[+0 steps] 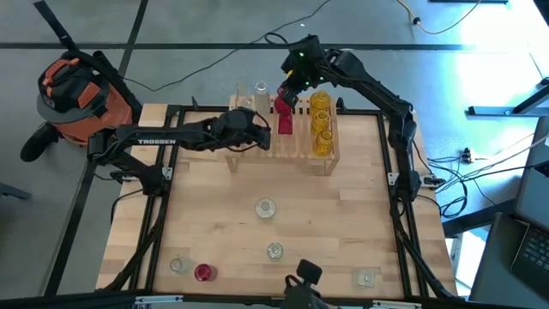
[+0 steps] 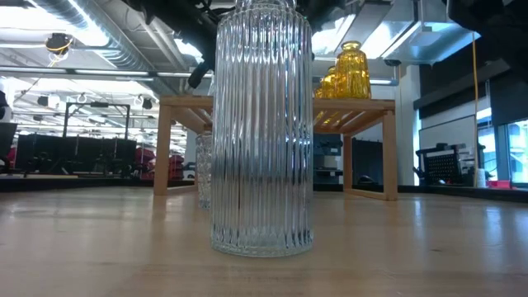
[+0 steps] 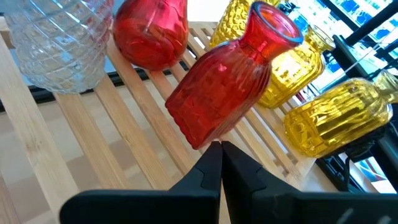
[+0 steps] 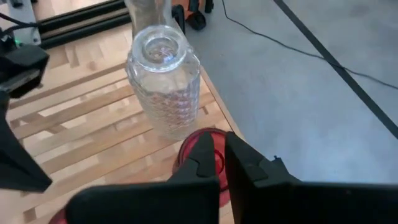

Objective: Sort vases onto shelf
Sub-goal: Adjust the red vases on the shelf

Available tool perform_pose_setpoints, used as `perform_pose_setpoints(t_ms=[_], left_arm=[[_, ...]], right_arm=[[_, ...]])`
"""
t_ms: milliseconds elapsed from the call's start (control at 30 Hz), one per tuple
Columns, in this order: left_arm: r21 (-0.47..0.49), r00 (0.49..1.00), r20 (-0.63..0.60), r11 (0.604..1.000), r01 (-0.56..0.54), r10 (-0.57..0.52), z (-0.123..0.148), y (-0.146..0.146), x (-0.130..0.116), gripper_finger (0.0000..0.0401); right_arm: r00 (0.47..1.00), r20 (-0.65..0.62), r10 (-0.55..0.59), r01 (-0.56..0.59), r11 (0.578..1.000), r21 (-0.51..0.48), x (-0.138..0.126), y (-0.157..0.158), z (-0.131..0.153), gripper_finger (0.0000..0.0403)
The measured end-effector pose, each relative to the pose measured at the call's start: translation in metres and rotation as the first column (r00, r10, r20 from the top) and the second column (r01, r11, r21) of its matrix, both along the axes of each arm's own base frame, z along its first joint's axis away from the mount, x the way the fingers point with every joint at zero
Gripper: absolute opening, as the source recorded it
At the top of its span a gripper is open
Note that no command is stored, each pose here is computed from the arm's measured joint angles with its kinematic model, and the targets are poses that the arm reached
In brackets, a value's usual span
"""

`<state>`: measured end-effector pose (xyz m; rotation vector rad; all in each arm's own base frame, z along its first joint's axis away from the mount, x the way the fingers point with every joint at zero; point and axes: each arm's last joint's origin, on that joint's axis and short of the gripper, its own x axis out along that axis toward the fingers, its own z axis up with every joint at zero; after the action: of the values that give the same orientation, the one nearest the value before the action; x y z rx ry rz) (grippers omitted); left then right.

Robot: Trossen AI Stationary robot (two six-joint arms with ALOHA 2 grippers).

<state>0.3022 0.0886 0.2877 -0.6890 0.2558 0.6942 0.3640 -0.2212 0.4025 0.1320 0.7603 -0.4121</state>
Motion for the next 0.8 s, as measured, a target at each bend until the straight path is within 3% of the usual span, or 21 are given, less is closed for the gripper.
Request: perform_pose_setpoints(t_ms=[800], left_arm=[[0.002,1.0,0.0,1.0,0.003,-0.003,0.0,-0.002,0.001,0.0]], right_arm=[[0.995,-0.101,-0.012,0.016,0.999,0.038,0.004,-0.006,-0.021,0.0]])
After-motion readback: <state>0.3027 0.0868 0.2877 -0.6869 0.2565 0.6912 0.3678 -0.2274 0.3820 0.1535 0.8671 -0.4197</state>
